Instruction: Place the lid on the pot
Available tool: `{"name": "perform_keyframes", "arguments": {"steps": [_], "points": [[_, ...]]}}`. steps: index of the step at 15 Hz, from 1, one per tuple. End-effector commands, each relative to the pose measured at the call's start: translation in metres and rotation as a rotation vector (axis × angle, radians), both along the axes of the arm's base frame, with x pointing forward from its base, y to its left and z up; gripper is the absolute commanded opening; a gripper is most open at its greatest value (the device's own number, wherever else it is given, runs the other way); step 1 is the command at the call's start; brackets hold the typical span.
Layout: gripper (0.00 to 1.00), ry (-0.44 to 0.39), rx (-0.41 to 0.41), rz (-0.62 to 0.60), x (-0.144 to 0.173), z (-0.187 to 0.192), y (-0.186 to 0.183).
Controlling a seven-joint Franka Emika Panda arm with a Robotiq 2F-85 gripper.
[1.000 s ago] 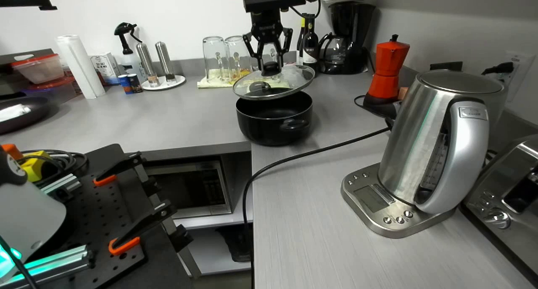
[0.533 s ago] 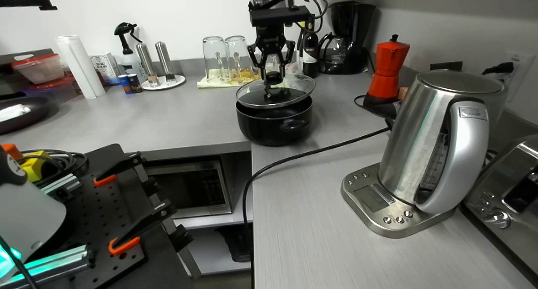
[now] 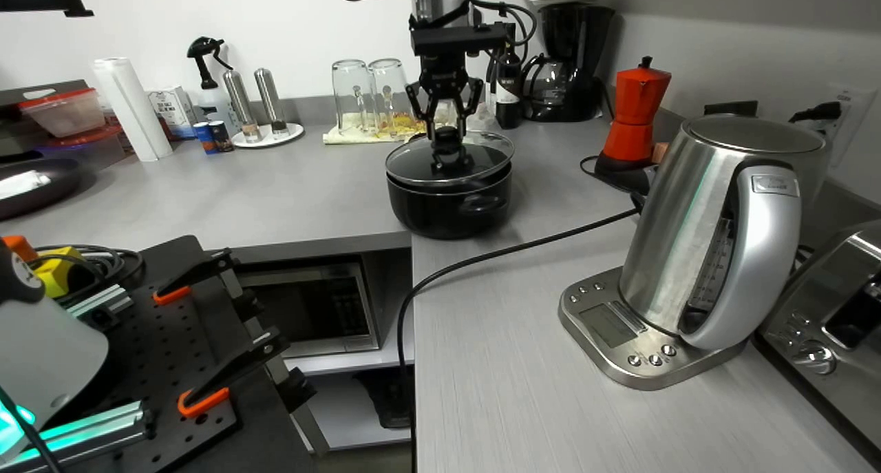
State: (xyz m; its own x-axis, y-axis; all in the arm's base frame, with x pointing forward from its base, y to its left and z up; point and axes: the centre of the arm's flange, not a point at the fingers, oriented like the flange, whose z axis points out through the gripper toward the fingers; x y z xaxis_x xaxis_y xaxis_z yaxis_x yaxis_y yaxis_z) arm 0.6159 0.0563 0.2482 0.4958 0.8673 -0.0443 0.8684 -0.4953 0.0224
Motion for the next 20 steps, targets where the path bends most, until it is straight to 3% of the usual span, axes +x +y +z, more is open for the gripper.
{"name": "perform_keyframes", "arguments": {"steps": [1,20], "points": [[0.25,-0.009,0.028,-0.003,0.006,0.010,-0.004],[0.25,0.007,0.036,-0.004,0.011,-0.002,-0.005]]}}
